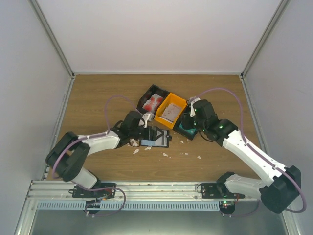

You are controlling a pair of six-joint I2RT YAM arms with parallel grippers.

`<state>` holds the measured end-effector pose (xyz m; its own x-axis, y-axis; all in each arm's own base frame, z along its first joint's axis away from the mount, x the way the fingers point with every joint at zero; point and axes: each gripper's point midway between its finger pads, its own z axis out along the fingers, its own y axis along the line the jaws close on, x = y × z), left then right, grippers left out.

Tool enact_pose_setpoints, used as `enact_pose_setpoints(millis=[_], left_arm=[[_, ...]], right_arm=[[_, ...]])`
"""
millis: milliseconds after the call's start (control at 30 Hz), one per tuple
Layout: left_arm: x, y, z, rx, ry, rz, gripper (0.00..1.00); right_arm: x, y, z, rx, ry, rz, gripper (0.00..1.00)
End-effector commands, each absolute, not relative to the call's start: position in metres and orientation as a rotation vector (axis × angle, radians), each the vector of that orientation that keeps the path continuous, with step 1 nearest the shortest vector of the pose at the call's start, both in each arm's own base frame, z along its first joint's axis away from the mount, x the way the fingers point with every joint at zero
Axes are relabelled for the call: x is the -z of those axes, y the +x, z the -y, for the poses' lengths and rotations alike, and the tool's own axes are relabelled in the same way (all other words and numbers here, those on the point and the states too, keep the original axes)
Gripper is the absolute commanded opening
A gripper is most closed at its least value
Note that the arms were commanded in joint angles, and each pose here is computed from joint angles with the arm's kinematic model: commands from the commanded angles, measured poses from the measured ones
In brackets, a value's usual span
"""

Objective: Put the credit cards into the card holder
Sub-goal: Turn over the card slot in the card holder.

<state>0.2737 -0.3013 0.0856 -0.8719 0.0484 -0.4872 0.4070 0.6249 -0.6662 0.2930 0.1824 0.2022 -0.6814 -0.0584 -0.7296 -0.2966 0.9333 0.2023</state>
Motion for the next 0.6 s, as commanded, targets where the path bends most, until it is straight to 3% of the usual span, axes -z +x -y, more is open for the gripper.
enact_pose_setpoints(millis=[0, 267, 567], left_arm=[[-0.130, 0.287, 0.286, 1.080, 0.250, -2.239, 0.77], [-0.159, 0.285, 0.254, 0.988, 0.132, -2.120, 0.84], [-0.155, 0.274, 0.270, 1.145, 0.150, -2.124, 0.71]], right_arm=[[-0.219, 0.293, -0.182, -0.342, -0.398, -2.274, 0.52], [-0.194, 0.294, -0.168, -0.209, -0.448, -2.387, 0.64], [-0.136, 0.301, -0.139, -0.119, -0.607, -2.615, 0.59]])
